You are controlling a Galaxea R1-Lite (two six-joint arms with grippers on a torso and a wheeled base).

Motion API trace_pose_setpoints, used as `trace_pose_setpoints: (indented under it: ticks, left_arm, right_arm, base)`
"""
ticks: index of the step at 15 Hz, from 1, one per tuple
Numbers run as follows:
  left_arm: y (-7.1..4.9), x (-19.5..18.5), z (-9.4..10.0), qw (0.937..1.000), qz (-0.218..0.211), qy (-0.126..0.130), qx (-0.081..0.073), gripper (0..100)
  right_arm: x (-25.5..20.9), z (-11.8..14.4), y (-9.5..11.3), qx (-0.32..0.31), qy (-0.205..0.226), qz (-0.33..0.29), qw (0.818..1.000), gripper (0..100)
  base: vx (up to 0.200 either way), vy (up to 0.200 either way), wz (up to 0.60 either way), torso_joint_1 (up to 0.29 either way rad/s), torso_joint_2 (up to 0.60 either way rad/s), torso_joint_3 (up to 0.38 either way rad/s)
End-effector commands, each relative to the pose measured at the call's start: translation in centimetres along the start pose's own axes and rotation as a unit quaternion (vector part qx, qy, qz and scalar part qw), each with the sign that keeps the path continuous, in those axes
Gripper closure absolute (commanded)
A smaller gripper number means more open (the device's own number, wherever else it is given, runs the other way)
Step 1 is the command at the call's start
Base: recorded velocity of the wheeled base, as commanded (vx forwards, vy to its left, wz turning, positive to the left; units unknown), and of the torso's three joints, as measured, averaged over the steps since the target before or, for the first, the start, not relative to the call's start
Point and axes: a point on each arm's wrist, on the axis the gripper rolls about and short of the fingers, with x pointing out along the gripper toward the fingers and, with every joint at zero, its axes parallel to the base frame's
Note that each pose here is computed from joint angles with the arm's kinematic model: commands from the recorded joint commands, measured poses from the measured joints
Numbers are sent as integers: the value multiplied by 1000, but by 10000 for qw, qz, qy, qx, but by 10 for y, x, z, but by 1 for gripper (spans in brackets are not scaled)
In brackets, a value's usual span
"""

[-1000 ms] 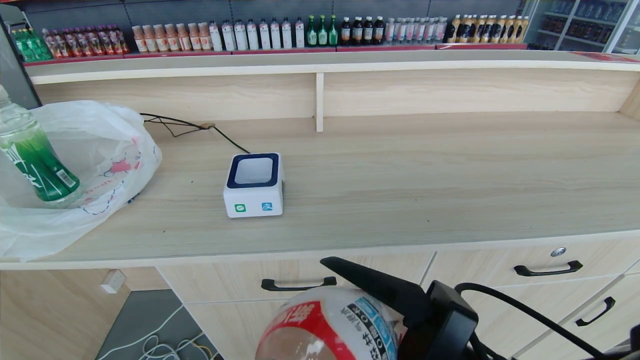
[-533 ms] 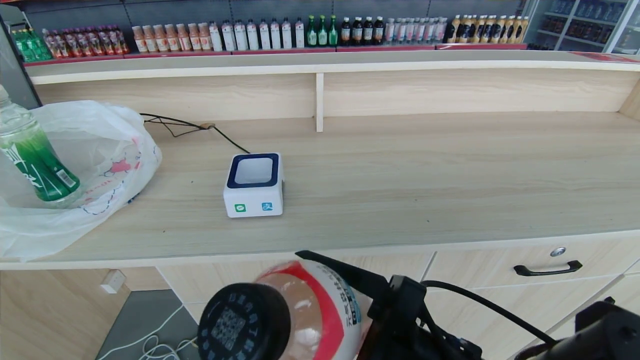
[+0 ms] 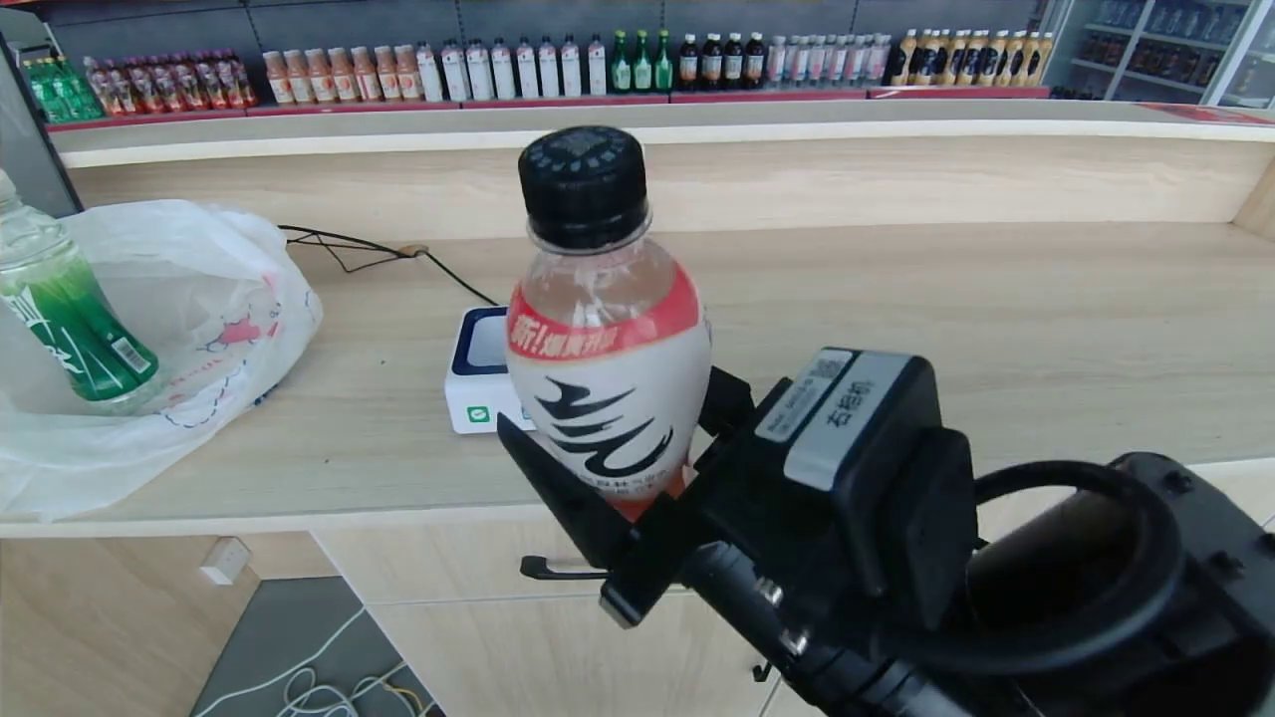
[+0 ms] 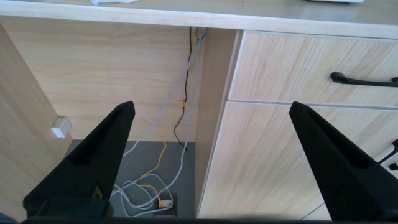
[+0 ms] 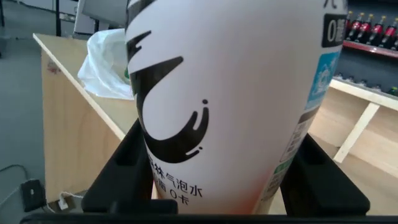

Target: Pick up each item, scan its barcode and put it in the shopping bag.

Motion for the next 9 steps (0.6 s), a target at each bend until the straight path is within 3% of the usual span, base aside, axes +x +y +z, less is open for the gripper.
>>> trace_pose_setpoints:
  ticks: [1, 3, 6, 9]
  left_arm:
    - [0, 0, 0, 10000, 1, -2, -3, 0]
    - [0, 0, 0, 10000, 1, -2, -3, 0]
    - [0, 0, 0, 10000, 1, -2, -3, 0]
    - [0, 0, 0, 10000, 1, -2, -3, 0]
  right_arm:
    - [29, -3, -26, 212, -232, -707, 9970, 100]
    - [25, -10, -54, 316, -149, -1049, 9939, 100]
    - [24, -6, -97, 588, -229, -2093, 9758, 100]
    - [7, -19, -104, 660, 121, -2209, 9730, 100]
  base:
    - [0, 0, 0, 0, 0, 0]
    - [0, 0, 0, 0, 0, 0]
    - [0, 0, 0, 0, 0, 0]
    - [0, 0, 0, 0, 0, 0]
